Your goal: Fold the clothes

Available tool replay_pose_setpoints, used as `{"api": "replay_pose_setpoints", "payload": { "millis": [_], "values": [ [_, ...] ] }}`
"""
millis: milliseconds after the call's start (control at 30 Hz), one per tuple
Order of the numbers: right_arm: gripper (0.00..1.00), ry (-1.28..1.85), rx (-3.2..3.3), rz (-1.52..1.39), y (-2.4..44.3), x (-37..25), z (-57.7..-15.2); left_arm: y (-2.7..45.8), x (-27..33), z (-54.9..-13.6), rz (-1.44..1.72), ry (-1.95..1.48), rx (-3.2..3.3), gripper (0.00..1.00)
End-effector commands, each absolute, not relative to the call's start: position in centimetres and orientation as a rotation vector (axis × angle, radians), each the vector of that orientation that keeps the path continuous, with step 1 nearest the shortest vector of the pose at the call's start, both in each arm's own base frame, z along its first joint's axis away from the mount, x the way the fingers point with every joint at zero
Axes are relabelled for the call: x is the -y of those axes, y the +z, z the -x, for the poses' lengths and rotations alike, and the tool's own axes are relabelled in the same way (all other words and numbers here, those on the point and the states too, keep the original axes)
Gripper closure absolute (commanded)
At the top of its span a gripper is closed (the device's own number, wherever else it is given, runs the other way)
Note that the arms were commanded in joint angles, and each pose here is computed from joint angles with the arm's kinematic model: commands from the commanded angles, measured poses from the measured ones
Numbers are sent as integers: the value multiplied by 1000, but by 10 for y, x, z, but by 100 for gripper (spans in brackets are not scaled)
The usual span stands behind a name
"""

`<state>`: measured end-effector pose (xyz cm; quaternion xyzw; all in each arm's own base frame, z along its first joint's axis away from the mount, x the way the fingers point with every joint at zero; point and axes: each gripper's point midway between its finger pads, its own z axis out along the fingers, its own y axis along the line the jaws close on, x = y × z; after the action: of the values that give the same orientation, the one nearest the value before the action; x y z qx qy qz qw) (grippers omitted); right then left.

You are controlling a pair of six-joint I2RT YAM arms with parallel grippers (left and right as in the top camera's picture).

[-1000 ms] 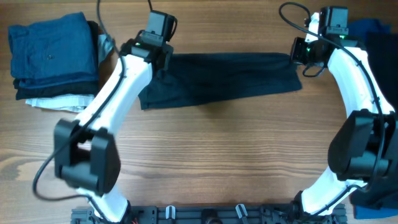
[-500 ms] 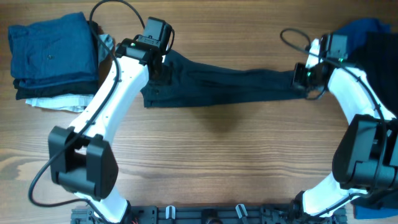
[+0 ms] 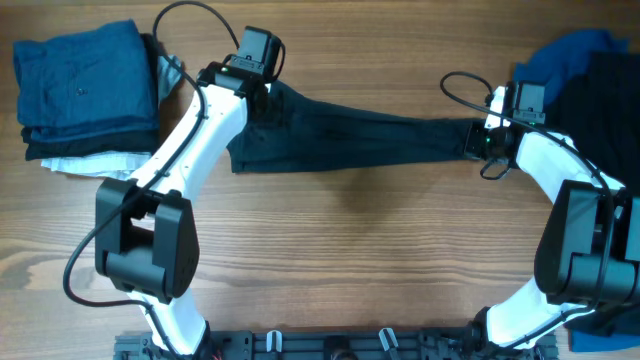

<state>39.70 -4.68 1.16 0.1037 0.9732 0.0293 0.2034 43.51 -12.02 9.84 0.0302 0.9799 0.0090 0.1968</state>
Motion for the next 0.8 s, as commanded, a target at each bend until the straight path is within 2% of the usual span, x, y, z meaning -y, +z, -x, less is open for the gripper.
{"api": "replay_pose_setpoints", "payload": {
  "millis": [0, 100, 400, 600, 633, 700, 767],
  "values": [
    [96, 174, -2633, -292, 41, 38, -418, 101, 135, -449, -92, -106, -2694, 77],
    [93, 258, -2587, -260, 59, 28, -426, 94, 144, -463, -151, -129, -2653, 70],
    [94, 220, -2624, -276, 52, 32, -418, 26, 162, -467, -533, -72, -2683, 68],
    [94, 220, -2628, -276, 52, 32, -417, 27, 163, -480, -521, -48, -2630, 56],
    [94, 220, -2628, -276, 52, 32, -417, 28, 163, -482, -517, -40, -2624, 56],
    [94, 219, -2628, -276, 52, 32, -417, 27, 161, -480, -522, -33, -2631, 63],
    [94, 219, -2628, -276, 52, 32, -417, 20, 159, -478, -582, -2, -2636, 63]
  ]
}}
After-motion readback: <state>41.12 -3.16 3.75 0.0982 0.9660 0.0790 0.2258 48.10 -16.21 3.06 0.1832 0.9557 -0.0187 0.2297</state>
